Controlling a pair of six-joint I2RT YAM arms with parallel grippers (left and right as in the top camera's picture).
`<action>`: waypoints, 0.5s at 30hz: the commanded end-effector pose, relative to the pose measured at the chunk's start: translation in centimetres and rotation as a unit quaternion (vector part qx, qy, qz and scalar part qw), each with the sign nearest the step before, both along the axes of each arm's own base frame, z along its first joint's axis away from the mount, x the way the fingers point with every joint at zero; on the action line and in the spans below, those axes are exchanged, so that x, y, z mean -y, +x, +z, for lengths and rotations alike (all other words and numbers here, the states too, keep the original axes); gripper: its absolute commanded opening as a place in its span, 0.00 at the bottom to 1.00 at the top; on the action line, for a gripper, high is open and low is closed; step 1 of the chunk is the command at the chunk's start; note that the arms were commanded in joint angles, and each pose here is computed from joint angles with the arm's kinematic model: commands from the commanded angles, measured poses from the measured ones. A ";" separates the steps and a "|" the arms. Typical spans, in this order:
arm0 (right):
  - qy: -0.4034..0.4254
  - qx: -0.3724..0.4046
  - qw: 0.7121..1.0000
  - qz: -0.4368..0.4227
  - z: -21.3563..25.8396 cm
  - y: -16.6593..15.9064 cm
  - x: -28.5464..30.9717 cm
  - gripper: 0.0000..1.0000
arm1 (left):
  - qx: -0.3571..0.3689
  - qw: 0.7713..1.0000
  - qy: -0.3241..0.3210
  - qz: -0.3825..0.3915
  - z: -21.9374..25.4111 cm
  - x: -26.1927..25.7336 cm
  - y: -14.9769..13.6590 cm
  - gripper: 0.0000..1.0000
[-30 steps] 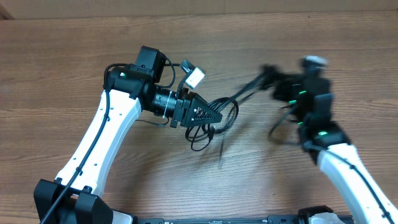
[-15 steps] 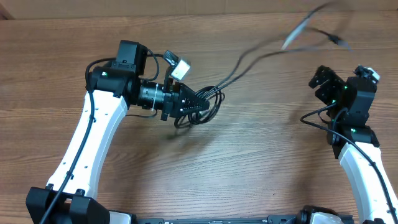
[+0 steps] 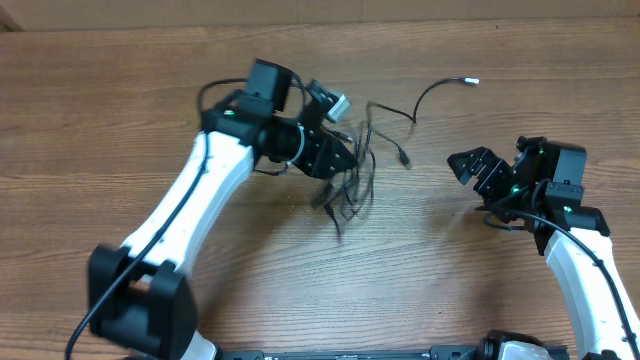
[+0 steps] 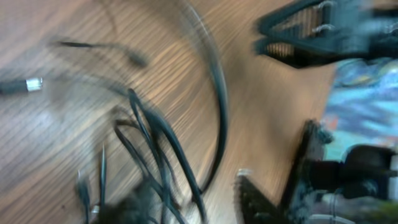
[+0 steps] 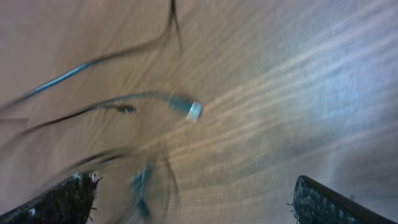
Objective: Untangle cables
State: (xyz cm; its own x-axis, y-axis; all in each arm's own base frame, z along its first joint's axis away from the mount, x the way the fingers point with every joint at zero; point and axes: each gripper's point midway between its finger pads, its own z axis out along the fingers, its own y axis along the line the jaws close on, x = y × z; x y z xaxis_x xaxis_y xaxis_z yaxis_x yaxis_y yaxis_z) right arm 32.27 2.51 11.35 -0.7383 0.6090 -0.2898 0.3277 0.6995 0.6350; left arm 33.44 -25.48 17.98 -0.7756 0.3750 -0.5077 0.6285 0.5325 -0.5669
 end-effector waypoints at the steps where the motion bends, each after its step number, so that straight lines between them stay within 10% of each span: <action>1: 0.021 -0.011 1.000 0.017 0.0 -0.6 -0.9 1.00 | -0.039 0.997 0.045 0.049 -2.5 -0.4 1.0 0.54; 15: 0.023 -0.070 0.997 0.036 -1.5 -3.1 -2.1 1.00 | -0.084 0.986 0.085 0.115 -3.9 -1.5 1.2 0.57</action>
